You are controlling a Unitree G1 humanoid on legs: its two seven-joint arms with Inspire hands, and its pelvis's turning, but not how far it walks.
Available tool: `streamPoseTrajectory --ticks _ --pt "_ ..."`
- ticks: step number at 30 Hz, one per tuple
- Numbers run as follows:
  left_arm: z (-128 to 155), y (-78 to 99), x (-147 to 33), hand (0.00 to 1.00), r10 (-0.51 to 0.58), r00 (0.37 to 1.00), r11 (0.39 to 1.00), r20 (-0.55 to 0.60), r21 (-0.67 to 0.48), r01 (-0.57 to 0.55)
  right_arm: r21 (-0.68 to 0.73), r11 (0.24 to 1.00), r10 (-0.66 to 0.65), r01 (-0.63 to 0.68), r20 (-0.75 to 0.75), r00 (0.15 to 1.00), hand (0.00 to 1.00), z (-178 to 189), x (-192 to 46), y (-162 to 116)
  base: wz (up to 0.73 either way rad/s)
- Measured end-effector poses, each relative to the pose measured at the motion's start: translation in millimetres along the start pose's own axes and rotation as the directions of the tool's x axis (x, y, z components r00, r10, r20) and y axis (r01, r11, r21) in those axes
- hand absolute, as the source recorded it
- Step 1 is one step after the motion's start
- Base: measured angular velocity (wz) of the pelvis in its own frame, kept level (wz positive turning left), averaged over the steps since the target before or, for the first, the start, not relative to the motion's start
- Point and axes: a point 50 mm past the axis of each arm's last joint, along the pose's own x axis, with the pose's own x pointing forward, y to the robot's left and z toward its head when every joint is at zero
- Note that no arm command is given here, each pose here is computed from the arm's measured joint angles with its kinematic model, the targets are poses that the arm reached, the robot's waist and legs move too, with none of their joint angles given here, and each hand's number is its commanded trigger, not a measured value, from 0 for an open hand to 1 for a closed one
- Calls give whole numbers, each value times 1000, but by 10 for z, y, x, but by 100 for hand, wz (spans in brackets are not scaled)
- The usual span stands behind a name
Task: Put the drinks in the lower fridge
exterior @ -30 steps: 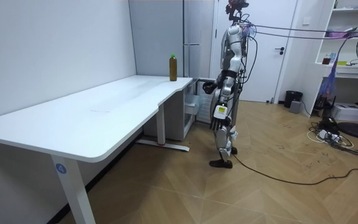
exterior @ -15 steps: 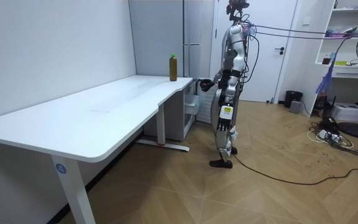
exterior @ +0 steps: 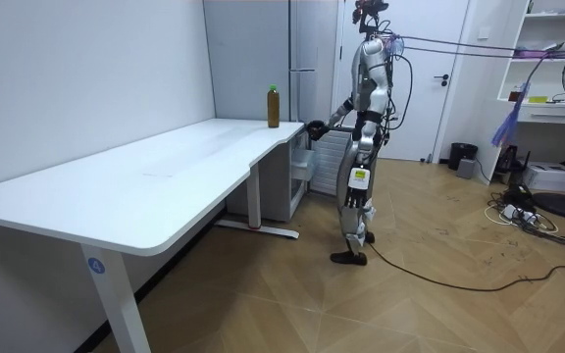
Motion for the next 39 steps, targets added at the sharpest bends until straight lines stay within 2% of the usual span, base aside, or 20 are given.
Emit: streamPoseTrajectory --ticks 12,27,35,39 --pt "313 87 40 0 -1 999 996 46 93 -4 8 1000 7 -8 12 1000 100 119 140 430 -3" --pt "412 78 56 0 -14 999 990 49 138 7 -31 992 127 -125 39 991 100 280 158 1145 12" --pt "411 98 53 0 -3 999 989 54 145 -5 -46 992 121 -117 116 986 100 550 102 1275 2" --pt "433 113 52 0 22 998 989 62 145 -31 -55 992 120 -114 135 983 100 600 60 1506 4"
